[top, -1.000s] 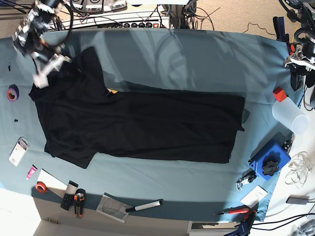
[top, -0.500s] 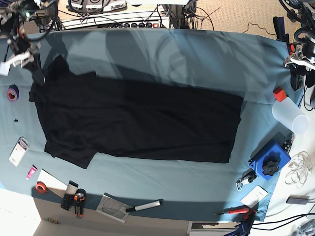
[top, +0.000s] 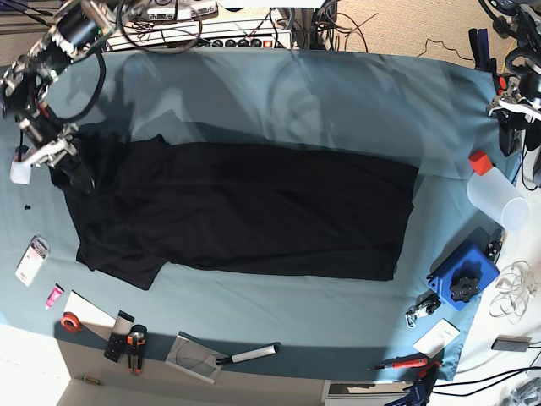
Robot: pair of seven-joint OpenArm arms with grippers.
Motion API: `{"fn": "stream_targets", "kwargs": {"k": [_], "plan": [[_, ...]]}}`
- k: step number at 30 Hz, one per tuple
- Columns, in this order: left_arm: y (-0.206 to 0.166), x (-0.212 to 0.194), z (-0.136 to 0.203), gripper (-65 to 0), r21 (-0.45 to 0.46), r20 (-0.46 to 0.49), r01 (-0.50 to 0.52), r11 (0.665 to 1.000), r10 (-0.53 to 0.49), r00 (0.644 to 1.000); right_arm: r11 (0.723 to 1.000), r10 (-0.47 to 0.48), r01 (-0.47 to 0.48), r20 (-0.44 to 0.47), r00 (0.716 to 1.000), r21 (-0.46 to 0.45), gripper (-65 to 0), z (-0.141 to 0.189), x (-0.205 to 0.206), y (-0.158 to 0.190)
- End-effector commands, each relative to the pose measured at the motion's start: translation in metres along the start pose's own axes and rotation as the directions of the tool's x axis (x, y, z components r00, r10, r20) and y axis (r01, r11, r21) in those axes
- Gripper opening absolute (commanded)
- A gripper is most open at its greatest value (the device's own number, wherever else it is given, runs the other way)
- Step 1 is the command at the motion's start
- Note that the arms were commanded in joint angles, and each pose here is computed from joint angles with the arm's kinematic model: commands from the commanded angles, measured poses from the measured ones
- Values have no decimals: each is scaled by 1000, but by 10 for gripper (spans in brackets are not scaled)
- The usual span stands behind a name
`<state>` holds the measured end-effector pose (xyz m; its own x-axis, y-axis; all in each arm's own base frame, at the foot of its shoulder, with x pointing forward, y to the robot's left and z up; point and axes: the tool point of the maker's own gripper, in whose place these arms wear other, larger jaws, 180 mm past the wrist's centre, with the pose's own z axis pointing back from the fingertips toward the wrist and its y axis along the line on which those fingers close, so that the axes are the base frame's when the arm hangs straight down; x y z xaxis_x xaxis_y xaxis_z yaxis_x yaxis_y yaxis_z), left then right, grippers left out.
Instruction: Layout the t-shirt on the table in an organized manner, then fold the t-shirt properly
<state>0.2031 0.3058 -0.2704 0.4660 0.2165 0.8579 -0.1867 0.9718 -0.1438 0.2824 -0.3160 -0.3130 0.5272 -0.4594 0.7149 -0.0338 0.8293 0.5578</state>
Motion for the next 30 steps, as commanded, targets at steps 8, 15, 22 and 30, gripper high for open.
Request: {"fn": "stream_targets", "kwargs": {"k": [8,15,22,30], "plan": [[-2,13,3,-320,-8,45,17,1000,-16,999,979,112,-78,183,977,-187,-650,10,46,-29],[-2,13,3,-320,-8,45,17,1000,-16,999,958,147,-115,106,983,-264,-650,8,38,-42],[-2,13,3,-320,-8,45,17,1000,-16,999,952,161,-141,54,985,-272,-456,5,30,-43],[-2,13,3,-320,-8,45,17,1000,-16,999,972,156,-161,-41,987,-170,-420,15,38,-29]]}}
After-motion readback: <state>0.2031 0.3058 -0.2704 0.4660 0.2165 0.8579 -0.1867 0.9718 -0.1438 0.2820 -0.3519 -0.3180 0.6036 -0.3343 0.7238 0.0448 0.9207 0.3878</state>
